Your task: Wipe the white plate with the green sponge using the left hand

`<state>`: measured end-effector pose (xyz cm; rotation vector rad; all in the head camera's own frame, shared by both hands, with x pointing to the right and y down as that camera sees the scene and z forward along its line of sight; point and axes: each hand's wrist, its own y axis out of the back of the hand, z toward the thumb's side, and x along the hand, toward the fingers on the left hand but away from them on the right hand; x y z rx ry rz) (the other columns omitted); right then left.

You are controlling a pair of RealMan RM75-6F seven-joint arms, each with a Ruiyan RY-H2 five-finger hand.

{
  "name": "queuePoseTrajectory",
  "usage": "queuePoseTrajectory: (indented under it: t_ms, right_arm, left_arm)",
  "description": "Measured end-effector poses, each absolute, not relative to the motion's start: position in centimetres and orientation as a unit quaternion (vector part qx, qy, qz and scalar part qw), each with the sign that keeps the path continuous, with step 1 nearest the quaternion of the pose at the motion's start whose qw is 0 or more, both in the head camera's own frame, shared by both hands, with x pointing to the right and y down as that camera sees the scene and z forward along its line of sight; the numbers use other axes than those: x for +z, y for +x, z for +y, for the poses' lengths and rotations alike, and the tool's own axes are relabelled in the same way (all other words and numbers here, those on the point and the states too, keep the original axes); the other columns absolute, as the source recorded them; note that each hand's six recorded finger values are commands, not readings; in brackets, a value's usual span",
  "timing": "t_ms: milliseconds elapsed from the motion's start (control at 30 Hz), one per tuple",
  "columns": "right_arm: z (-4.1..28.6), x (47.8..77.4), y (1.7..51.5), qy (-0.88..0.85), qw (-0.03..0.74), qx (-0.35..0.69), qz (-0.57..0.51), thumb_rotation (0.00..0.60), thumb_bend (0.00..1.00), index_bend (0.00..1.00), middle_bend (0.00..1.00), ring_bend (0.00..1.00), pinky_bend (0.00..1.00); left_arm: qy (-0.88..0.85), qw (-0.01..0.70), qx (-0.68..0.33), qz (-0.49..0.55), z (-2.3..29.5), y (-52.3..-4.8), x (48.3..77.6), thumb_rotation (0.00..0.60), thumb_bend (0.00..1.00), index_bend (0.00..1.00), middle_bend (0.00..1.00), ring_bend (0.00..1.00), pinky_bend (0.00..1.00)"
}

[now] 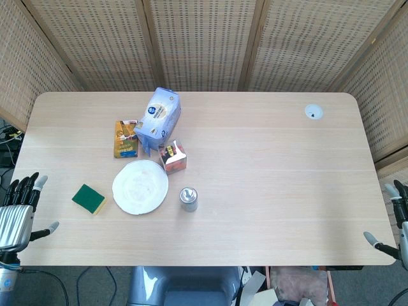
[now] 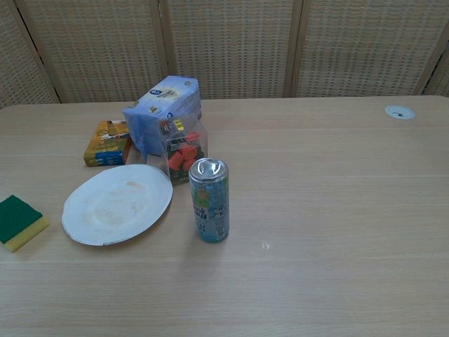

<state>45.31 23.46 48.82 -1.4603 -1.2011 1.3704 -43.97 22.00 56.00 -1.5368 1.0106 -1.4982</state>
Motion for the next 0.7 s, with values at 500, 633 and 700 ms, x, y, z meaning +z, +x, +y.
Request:
queuePoseTrajectory:
  t_ms: [500, 633, 700]
  right_arm:
    - [23.1, 49.6, 45.3, -0.572, 0.389, 0.549, -0.469, 0.6, 0.0, 0.0, 0.0, 0.0, 0.0]
    - [23.1, 49.8, 45.1, -0.57, 0.389, 0.553, -0.467, 0.6, 0.0, 0.0, 0.0, 0.0, 0.0]
    - [23.0, 50.0, 45.0, -0.57, 0.389, 0.555, -0.464, 0.6, 0.0, 0.0, 0.0, 0.0, 0.0]
  left_arm:
    - [-0.662, 0.365, -0.595, 0.272, 18.8, -45.6, 64.2, 0.6, 0.0, 0.0, 0.0, 0.0, 0.0]
    - [-0.674, 0.361, -0.605, 0.222, 17.5, -46.3, 67.3, 0.6, 0.0, 0.06, 0.02, 0.0, 0.05]
    - [-0.682, 0.354, -0.607, 0.204, 16.9, -46.2, 68.9, 0.6, 0.0, 0.11, 0.07, 0.0, 0.12]
